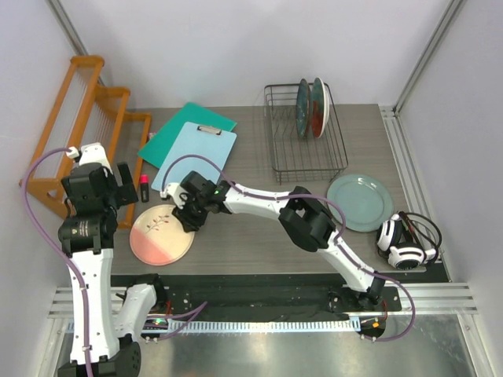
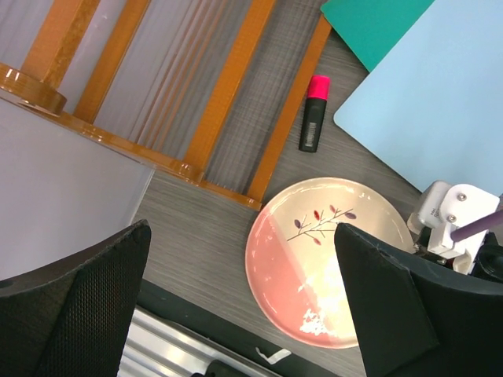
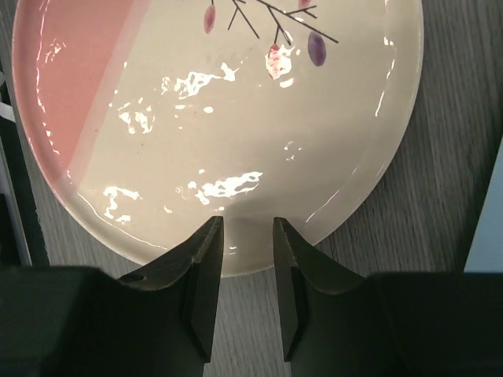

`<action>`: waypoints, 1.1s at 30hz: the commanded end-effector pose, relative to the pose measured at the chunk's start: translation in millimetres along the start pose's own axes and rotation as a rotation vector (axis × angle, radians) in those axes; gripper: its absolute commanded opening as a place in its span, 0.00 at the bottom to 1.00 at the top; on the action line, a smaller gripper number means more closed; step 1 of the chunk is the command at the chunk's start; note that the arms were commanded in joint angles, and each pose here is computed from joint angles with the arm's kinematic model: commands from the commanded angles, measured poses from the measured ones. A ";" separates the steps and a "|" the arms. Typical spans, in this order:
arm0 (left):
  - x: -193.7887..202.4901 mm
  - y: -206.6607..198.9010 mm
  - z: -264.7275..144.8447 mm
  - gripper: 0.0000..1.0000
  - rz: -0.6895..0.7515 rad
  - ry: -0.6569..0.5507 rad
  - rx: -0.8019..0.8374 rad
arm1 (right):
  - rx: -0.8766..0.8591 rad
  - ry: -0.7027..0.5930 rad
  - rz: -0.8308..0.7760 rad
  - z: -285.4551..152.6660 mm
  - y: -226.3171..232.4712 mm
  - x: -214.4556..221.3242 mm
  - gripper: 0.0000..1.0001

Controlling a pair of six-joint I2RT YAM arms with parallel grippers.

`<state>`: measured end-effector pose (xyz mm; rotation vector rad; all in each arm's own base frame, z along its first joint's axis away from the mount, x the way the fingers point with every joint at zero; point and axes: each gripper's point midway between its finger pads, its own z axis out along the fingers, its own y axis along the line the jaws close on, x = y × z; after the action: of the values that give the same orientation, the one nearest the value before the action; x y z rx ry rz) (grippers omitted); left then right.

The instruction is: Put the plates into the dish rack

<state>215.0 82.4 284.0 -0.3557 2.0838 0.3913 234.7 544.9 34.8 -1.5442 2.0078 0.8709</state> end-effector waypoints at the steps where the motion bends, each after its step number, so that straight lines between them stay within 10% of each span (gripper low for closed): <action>1: -3.8 -6.4 -3.1 0.99 -0.007 -0.008 0.044 | 0.103 0.106 0.016 -20.1 -11.9 39.4 0.38; 13: 63.2 -106.7 -0.2 0.95 0.117 0.216 0.635 | 0.253 0.313 0.074 -135.0 -24.2 161.2 0.38; 20: 87.8 -186.2 26.8 0.91 -0.039 0.411 0.872 | 0.353 0.402 0.139 -212.5 -42.7 226.1 0.39; 33: 160.1 -298.4 57.4 0.69 -0.273 0.705 1.020 | 0.294 -0.043 0.677 -281.8 -60.7 181.0 0.62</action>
<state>266.6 -157.7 64.0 -0.1269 2.6648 -0.9289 257.7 207.2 68.4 -0.9064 2.5187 0.5506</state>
